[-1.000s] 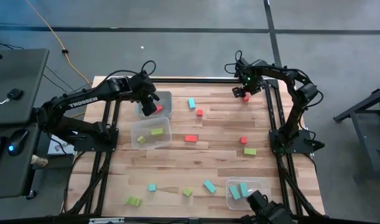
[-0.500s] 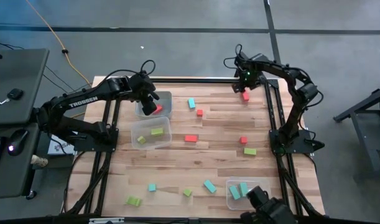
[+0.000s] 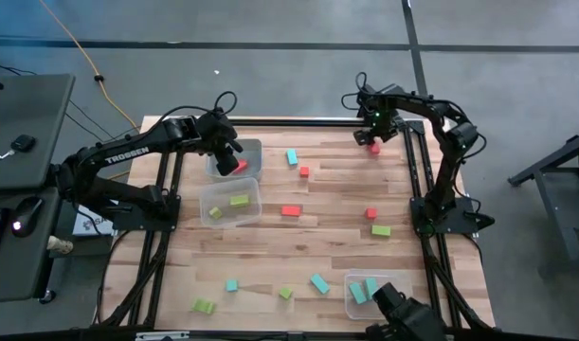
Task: Sort & place blocks by color
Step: Put the orange block into the gray bin
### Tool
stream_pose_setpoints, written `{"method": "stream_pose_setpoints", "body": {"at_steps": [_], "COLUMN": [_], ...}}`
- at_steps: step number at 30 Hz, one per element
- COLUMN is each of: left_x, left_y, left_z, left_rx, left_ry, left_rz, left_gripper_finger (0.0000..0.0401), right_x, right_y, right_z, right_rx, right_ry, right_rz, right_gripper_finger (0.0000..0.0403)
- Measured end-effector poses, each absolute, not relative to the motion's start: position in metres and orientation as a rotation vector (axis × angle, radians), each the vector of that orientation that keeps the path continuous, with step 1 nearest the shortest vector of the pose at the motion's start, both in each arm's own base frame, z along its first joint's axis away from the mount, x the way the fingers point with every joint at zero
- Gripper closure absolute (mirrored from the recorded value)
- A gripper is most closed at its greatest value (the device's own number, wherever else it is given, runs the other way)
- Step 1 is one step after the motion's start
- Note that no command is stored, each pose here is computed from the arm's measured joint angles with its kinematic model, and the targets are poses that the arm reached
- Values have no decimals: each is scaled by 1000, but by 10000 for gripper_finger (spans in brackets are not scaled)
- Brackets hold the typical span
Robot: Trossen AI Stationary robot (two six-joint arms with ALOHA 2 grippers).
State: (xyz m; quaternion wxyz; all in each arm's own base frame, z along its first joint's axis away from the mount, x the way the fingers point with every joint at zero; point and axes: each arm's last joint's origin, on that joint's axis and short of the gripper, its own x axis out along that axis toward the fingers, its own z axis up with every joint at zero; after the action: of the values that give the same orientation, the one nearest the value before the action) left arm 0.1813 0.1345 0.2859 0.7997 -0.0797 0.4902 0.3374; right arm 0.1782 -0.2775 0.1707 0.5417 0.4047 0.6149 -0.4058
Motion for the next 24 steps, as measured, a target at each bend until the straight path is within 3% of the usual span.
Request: {"method": "stream_pose_setpoints", "body": {"at_steps": [24], "left_x": [181], "left_y": [135], "left_z": [286], "left_rx": [-177], "left_ry": [1050], "left_rz": [727], "left_gripper_finger": [268], "right_x": [184], "right_y": [-273], "right_z": [166], "right_rx": [947], "right_ry": [1507], "right_rz": [-948], "right_gripper_finger": [171]}}
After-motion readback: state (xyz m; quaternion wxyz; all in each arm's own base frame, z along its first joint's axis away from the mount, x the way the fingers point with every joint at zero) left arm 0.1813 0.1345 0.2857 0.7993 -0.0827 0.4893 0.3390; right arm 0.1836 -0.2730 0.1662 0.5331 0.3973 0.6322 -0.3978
